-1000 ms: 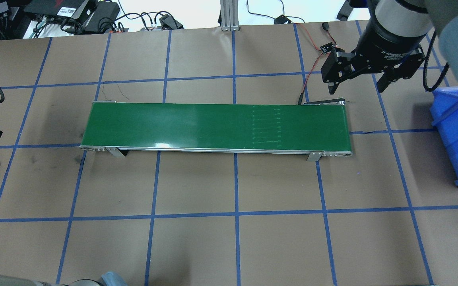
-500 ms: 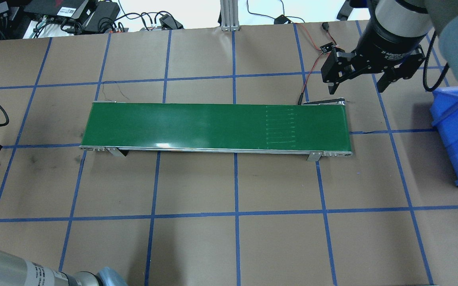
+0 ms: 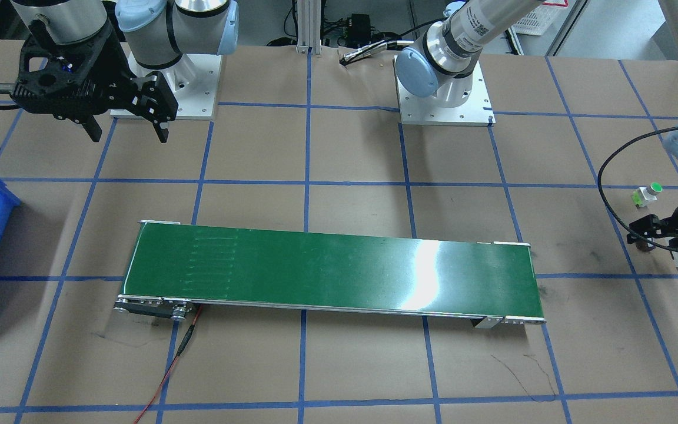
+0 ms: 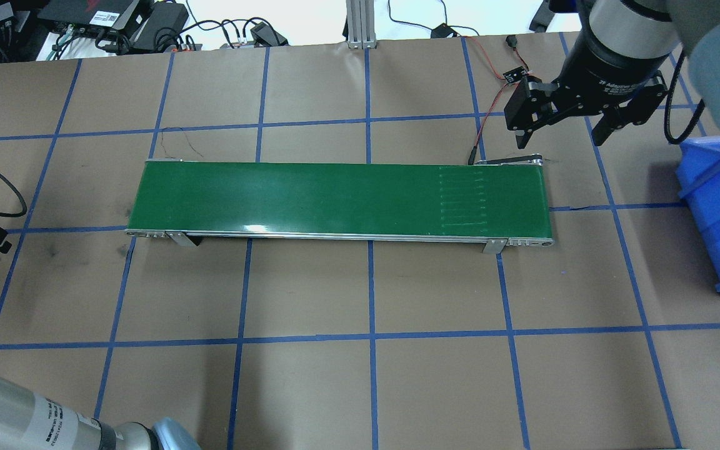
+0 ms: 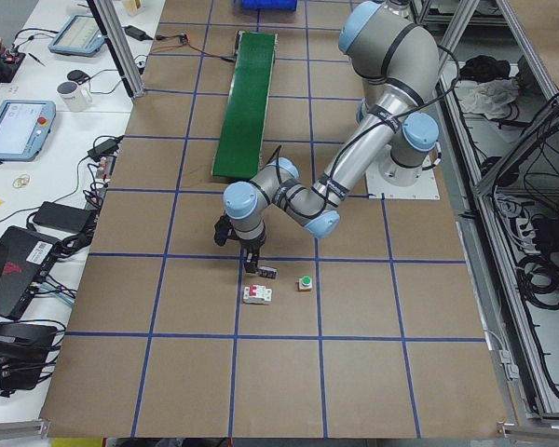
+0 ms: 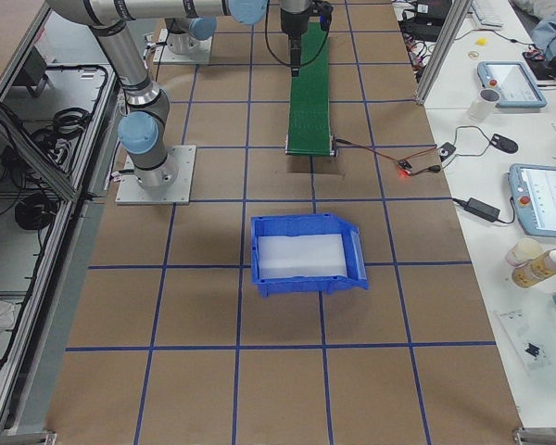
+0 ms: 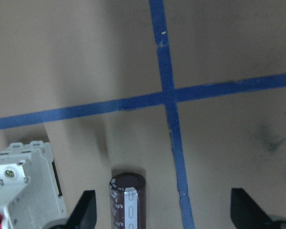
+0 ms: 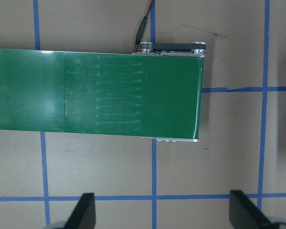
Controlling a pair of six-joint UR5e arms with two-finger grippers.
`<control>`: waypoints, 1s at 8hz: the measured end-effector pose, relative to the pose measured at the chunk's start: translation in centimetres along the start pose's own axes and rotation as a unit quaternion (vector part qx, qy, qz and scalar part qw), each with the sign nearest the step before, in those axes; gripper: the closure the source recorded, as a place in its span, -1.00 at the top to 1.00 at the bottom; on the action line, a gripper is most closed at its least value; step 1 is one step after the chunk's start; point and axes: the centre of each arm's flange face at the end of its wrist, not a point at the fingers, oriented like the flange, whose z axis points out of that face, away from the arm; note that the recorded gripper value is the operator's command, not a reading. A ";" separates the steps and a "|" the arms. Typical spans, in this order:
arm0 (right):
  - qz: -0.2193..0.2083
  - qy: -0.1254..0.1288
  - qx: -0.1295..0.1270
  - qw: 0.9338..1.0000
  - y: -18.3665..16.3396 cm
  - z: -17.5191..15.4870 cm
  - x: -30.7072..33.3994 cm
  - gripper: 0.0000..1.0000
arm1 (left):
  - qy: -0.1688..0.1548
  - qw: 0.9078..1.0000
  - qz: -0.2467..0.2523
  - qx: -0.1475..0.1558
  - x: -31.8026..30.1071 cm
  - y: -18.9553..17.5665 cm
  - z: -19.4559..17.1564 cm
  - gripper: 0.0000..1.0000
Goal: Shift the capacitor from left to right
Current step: 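Close the left gripper on the brown capacitor and lift it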
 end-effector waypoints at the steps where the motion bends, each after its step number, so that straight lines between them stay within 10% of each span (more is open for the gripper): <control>1: 0.000 0.000 0.000 1.000 0.0 0.0 0.0 1.00 | 0.000 1.000 0.001 -0.009 -0.1 0.0 1.1 1.00; 8: 0.000 0.000 -0.001 1.000 0.0 0.1 0.0 1.00 | -0.015 0.998 0.003 -0.068 -0.9 0.8 3.8 0.90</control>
